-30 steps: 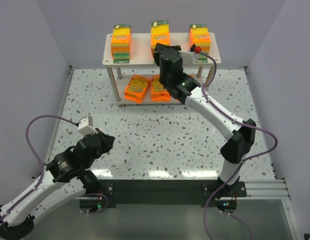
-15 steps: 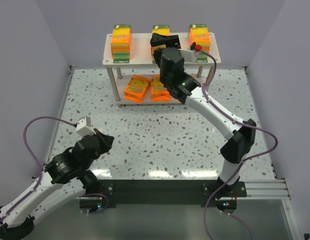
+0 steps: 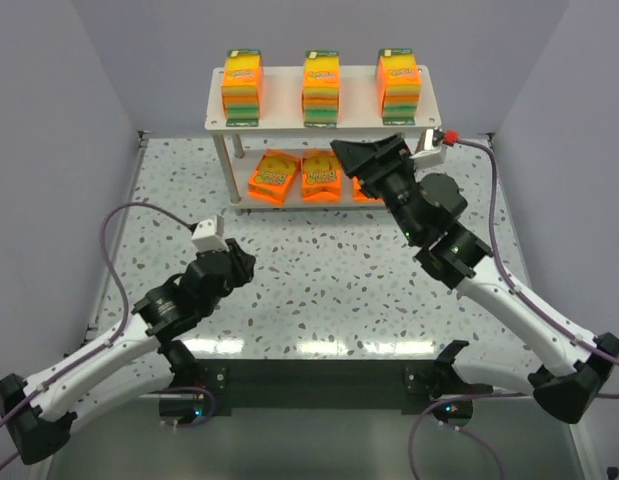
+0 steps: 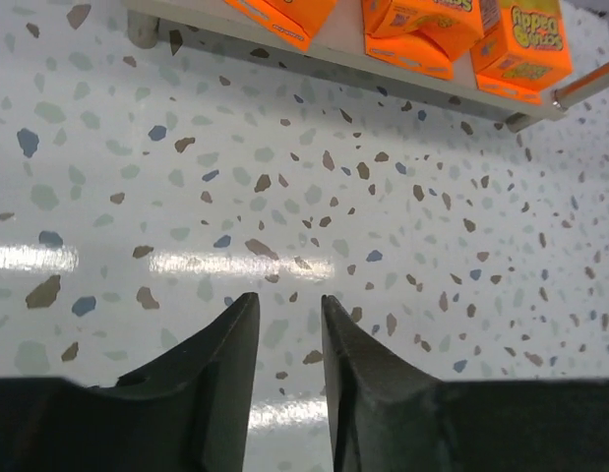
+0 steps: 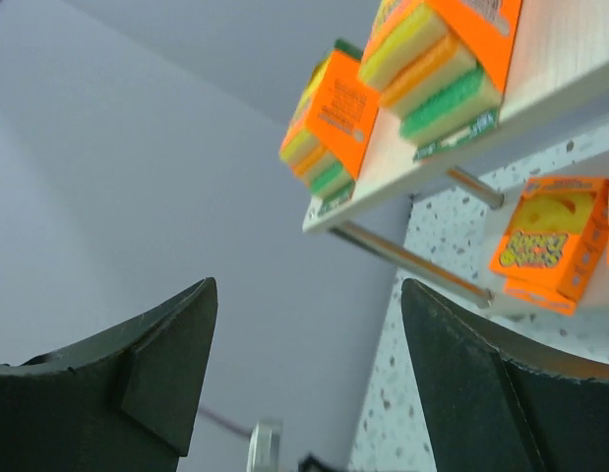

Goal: Place and organize the cleaning sponges onto the shelf

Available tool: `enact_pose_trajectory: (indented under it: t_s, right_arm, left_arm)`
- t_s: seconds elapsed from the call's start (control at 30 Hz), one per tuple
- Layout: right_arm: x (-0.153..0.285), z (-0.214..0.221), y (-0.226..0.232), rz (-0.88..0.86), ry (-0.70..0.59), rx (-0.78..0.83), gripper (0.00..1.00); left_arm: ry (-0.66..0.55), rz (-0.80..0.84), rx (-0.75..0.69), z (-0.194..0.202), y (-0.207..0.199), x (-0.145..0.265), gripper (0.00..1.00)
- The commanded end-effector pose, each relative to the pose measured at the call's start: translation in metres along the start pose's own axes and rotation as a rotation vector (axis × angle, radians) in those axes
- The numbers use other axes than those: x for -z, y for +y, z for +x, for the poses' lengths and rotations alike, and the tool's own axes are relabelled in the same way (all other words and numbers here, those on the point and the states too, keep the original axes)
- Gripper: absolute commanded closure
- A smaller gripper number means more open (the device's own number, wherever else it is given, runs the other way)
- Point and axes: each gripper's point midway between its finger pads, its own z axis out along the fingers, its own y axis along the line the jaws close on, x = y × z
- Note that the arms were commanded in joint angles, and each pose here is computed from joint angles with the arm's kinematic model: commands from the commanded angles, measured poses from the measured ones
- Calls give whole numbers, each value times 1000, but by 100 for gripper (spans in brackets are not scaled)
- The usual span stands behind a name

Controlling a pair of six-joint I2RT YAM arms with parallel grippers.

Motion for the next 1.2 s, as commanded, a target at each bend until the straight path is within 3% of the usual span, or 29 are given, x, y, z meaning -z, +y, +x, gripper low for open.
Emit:
enact_pose_trajectory:
  t_s: [0.0, 0.03, 0.13, 0.27, 0.43, 0.57, 0.67, 0.93, 1.17]
  right_arm:
    - [41, 59, -52, 42, 296, 168, 21]
    - [56, 79, -84, 96, 372, 191, 21]
    - [89, 90, -128, 172, 431, 243, 21]
    - [121, 93, -154, 213, 471, 270, 21]
    - [152, 84, -174, 257, 476, 312, 21]
    - [167, 76, -180, 274, 472, 345, 20]
    - [178, 76, -186, 282, 487, 350, 20]
    - [194, 79, -198, 293, 513, 354, 21]
    - [203, 82, -204, 296, 525, 345, 21]
  left_arm:
    - [-113, 53, -81, -22, -27, -29, 59]
    - [-98, 37, -111, -15, -30, -41, 51]
    - [-143, -41, -72, -23, -33, -65, 35]
    - [-170, -101, 94, -31, -41, -103, 24]
    - [-106, -99, 332, -41, -34, -162, 26]
    - [-159, -31, 573, -63, -31, -186, 32]
    - [-164, -54, 676, -67, -21, -205, 34]
    - [-172, -9, 832, -76, -25, -240, 41]
    - [-211, -34, 875, -86, -22, -249, 48]
